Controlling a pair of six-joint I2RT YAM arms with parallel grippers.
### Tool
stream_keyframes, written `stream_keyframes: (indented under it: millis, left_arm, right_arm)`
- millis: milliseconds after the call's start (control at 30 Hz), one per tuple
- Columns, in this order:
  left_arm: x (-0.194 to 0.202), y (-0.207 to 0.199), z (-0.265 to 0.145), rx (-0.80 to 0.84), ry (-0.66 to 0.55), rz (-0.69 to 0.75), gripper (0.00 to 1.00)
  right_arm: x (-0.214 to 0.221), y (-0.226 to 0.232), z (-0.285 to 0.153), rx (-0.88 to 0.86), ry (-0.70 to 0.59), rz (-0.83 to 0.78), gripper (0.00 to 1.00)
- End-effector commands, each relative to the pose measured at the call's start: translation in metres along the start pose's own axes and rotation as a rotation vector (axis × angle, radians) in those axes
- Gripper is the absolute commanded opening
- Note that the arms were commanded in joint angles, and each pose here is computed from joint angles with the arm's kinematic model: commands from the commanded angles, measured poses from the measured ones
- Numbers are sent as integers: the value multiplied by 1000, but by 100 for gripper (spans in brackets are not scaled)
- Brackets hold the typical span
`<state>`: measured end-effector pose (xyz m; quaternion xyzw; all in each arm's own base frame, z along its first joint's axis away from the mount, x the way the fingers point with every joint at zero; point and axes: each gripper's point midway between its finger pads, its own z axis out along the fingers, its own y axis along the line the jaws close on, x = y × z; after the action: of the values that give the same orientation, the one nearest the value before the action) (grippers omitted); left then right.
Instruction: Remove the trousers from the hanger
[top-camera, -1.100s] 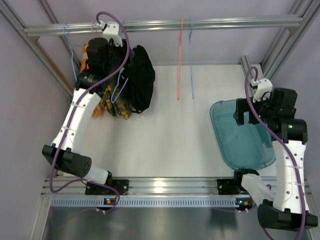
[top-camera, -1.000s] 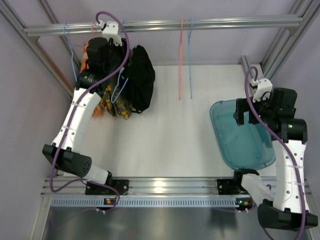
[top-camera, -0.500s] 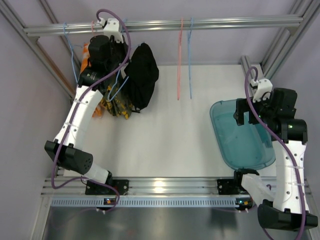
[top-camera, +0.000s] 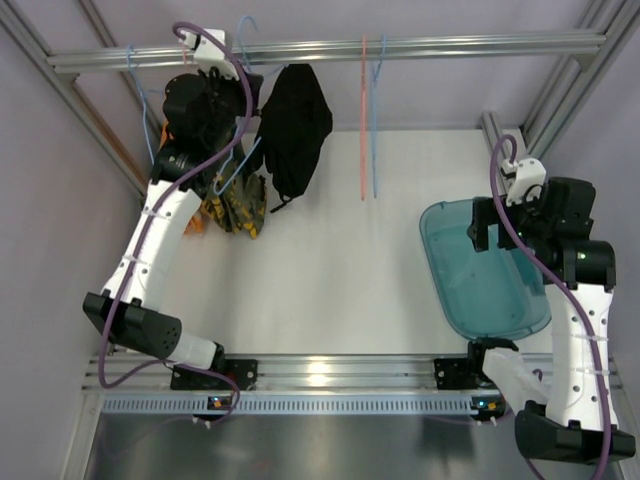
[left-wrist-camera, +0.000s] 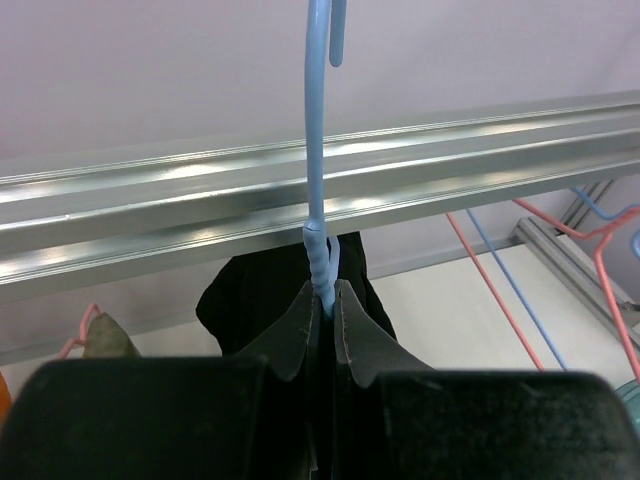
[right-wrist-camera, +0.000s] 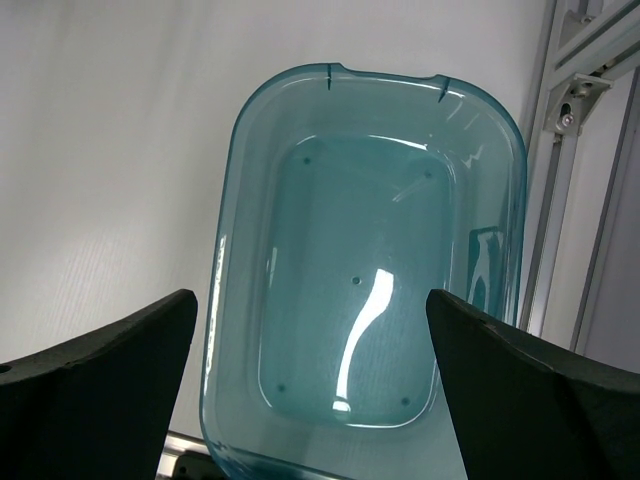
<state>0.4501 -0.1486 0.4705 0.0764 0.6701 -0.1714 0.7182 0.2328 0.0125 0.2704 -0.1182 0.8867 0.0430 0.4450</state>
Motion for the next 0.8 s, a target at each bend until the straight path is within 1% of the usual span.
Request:
stream_keyframes:
  millis: [0,67,133,167,200,233,267,333,367,400,433,500,533,633,733,767]
  left_arm:
    - [-95,-21,-38,70,-296,14,0]
    - [-100,-25,-52,86,-309,17,0]
    - [-92,-28,-59,101,-295,20,0]
    - [-98,-31,-72,113,-312,23,0]
    - [-87,-31,-75,113,-289,23,0]
    - [-83,-32,-80,119,-274,19,0]
    - [-88,-34,-93,126,-282,18,0]
    - [-72,-36,-101,134,-222,-7,0]
    - [-71,-38,-111,138,-217,-17,0]
    - [-69,-41,-116,151,-208,-35,0]
    - [-67,-42,-121,157,-200,-47,0]
    - [-62,-45,-136,168,-182,-77,0]
    - [-60,-47,-141,174,-174,-103,0]
    - [-59,-49,-163,171,-177,-170,0]
    - [-50,-49,-171,157,-141,-228,0]
    - [-45,-48,-172,151,-125,-240,0]
  right_arm:
    - [-20,-5,-10,33,-97,-14,100]
    - [-24,-5,-14,44,-128,-21,99]
    - [-31,-5,-17,45,-171,-35,99]
    - [-35,-3,-22,43,-203,-54,99]
    - [-40,-1,-26,37,-232,-73,99]
    - [-48,4,-29,15,-276,-93,100]
    - [-54,9,-37,6,-322,-116,99]
    - [-62,17,-44,-25,-388,-145,99]
    - [-75,21,-58,-21,-481,-182,99]
    - [-80,27,-62,-39,-525,-206,99]
    - [-80,39,-60,-106,-563,-243,99]
    - [-88,56,-70,-181,-630,-291,99]
    - [-90,71,-74,-274,-640,-304,100]
    - [-98,84,-56,-437,-564,-194,99]
    - [-121,82,-46,-442,-561,-163,99]
    - [-127,83,-45,-435,-567,-180,100]
